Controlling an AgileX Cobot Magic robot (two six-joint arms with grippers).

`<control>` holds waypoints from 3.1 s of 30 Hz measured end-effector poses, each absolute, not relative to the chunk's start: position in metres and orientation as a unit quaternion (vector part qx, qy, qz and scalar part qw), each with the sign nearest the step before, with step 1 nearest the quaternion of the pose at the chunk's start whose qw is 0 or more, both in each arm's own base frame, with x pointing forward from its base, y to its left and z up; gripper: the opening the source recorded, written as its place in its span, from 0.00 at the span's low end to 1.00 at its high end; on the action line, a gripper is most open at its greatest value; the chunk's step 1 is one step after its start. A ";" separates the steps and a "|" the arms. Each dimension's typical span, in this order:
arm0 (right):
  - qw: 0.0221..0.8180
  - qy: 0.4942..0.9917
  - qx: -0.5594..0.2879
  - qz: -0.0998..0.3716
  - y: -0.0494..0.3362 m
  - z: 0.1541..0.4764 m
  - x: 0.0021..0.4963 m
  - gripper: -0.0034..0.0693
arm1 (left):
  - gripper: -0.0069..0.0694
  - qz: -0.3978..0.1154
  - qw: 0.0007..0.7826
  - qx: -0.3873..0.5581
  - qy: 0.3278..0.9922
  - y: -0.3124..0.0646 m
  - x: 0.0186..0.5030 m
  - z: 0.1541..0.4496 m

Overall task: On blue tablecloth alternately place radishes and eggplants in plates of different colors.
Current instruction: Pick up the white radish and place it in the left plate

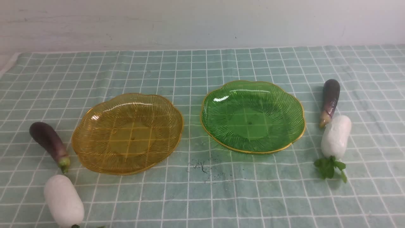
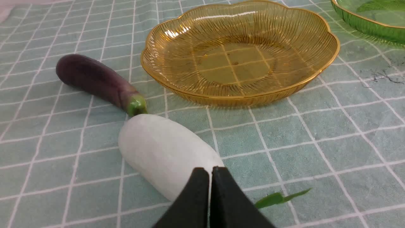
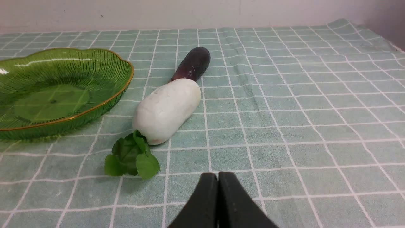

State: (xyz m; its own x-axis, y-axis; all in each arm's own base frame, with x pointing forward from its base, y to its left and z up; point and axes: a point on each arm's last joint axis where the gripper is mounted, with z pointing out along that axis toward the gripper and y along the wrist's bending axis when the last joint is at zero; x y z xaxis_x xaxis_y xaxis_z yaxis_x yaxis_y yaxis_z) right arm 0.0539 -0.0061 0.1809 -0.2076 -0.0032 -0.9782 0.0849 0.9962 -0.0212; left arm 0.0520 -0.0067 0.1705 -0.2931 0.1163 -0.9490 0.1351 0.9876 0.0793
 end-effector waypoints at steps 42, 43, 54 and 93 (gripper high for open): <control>0.722 0.657 0.166 0.141 -0.003 0.205 0.056 0.03 | 0.08 -0.291 0.735 -0.102 0.603 -0.014 0.040 0.347; 0.731 0.629 0.197 0.175 -0.004 0.209 0.056 0.03 | 0.08 -0.288 0.687 -0.065 0.664 -0.024 0.054 0.356; 0.747 0.579 0.240 0.222 -0.007 0.217 0.054 0.03 | 0.08 -0.104 0.278 -0.040 0.954 -0.025 0.155 0.280; 0.357 0.907 -0.064 0.216 0.046 0.302 0.163 0.03 | 0.74 -0.068 0.129 -0.247 0.958 0.019 0.249 0.161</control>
